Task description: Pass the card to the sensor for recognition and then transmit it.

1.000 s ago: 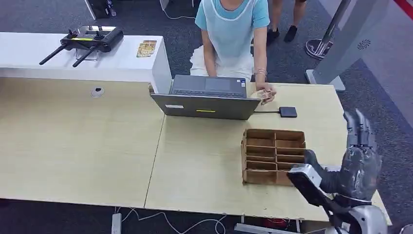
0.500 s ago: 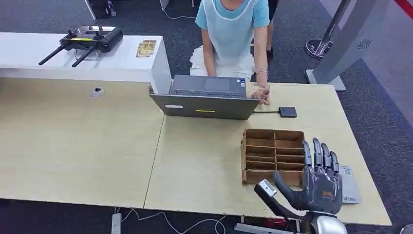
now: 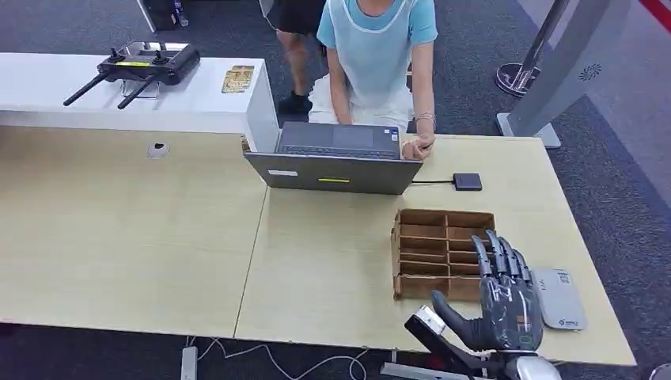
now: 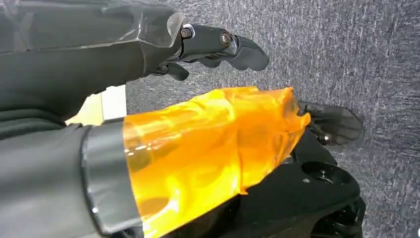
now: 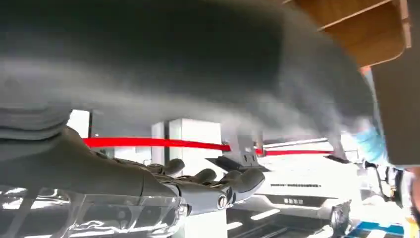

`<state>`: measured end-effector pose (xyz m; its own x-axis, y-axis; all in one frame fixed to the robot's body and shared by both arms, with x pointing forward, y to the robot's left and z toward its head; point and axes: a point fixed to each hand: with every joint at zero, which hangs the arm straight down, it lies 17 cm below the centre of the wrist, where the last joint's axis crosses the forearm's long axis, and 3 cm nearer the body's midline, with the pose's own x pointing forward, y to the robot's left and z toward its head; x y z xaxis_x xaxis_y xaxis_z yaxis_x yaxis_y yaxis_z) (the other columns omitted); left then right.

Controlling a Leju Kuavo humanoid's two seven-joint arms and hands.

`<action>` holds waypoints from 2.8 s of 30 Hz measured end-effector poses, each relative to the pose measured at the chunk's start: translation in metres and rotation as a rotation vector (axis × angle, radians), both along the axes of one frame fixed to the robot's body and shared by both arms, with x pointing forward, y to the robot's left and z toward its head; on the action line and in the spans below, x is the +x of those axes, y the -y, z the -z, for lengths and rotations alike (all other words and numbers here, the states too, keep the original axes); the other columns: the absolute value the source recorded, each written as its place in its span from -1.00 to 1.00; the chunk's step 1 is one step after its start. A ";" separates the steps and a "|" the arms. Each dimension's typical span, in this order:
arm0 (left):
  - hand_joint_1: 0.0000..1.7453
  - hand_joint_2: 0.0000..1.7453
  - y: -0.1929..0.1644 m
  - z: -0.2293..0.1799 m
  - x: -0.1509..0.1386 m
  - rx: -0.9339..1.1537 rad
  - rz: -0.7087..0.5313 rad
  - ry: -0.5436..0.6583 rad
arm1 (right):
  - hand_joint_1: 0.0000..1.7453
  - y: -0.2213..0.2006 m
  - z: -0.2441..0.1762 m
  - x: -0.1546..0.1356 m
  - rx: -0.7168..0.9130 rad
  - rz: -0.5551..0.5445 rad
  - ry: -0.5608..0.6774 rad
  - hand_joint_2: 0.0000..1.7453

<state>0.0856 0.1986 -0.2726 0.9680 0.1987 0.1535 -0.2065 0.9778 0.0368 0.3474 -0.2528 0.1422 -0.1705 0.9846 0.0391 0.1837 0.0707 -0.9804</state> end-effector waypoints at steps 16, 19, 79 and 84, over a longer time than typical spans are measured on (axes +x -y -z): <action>-1.00 -1.00 0.000 0.000 0.000 0.000 -0.002 0.000 | -1.00 0.019 0.021 -0.004 -0.090 0.078 -0.057 1.00; -1.00 -1.00 0.000 0.000 0.000 -0.001 -0.002 -0.001 | -1.00 0.020 0.025 -0.004 -0.098 0.084 -0.070 1.00; -1.00 -1.00 0.000 0.000 0.000 -0.003 0.025 0.001 | -0.82 0.049 0.068 0.030 -0.164 0.185 -0.110 1.00; -1.00 -1.00 0.000 0.000 0.000 -0.002 0.029 0.000 | -0.58 0.051 0.067 0.030 -0.164 0.188 -0.108 1.00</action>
